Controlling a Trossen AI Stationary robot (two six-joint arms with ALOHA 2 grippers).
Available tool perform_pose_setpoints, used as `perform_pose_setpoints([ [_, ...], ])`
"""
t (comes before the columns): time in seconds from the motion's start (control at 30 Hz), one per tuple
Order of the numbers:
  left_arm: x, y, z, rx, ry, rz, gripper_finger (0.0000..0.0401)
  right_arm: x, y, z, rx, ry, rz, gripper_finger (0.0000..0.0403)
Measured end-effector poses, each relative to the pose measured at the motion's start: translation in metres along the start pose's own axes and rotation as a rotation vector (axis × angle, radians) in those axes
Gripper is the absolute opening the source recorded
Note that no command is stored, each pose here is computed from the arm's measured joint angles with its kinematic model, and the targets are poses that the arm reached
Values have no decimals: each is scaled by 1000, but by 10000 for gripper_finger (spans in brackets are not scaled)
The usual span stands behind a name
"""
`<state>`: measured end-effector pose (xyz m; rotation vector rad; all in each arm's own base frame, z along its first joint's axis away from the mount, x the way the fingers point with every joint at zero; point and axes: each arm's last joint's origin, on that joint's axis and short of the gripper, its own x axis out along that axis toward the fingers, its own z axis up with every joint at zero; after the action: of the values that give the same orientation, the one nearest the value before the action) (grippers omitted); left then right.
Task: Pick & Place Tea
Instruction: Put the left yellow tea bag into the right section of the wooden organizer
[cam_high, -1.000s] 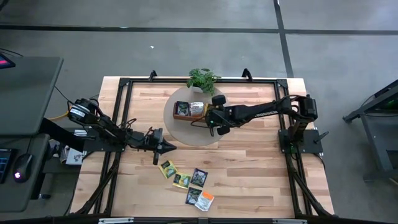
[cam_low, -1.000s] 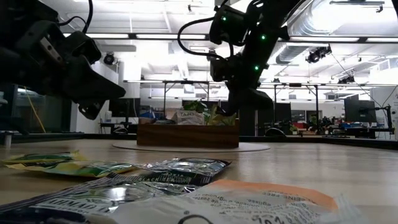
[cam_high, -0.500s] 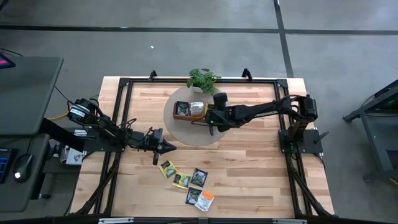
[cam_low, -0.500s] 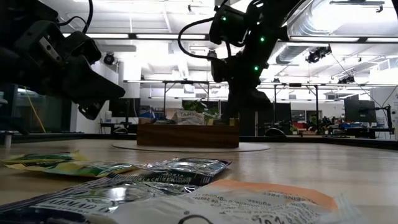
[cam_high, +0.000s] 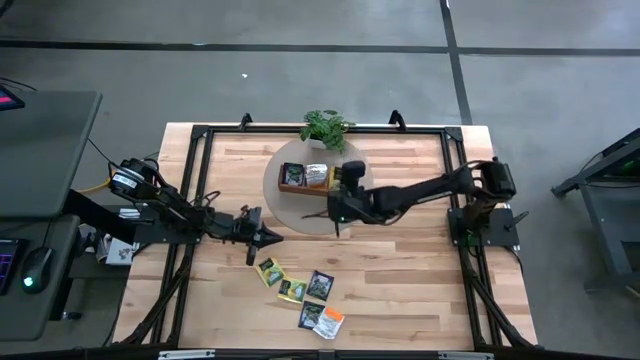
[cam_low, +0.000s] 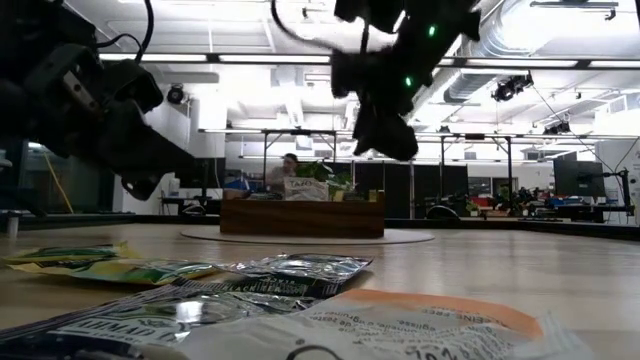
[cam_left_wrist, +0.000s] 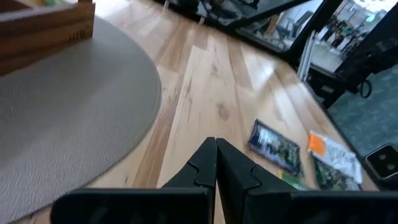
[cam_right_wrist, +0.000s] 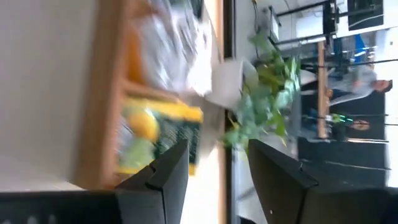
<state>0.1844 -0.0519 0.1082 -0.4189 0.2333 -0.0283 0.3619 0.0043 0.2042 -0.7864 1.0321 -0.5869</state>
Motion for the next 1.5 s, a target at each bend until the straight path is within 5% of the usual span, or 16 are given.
perform_pose_setpoints([
  [0.13, 0, 1, -3, -17, 30, 14, 1, -23, 5, 19, 215, -110, 117, 161],
  [0.3, 0, 2, -7, -41, 98, -22, 1, -47, 15, 43, 595, -298, 449, 156],
  [0.43, -1, 3, -12, -81, 158, -24, 1, -62, 37, 53, 742, -422, 577, 141],
  [0.7, -2, 7, -19, -174, 233, 19, 1, -58, 107, 69, 815, -523, 671, 13],
  [0.9, -2, 6, -19, -197, 244, 5, 1, -39, 139, 100, 848, -549, 759, 3],
  [1.13, -2, 6, -19, -213, 248, 10, 1, -35, 160, 141, 629, -433, 788, 3],
  [1.33, -2, 6, -19, -238, 247, 13, 1, -54, 151, 144, 507, -285, 746, 1],
  [1.5, 1, 4, -17, -315, 240, 11, 1, -71, 158, 137, 527, -169, 800, 1],
])
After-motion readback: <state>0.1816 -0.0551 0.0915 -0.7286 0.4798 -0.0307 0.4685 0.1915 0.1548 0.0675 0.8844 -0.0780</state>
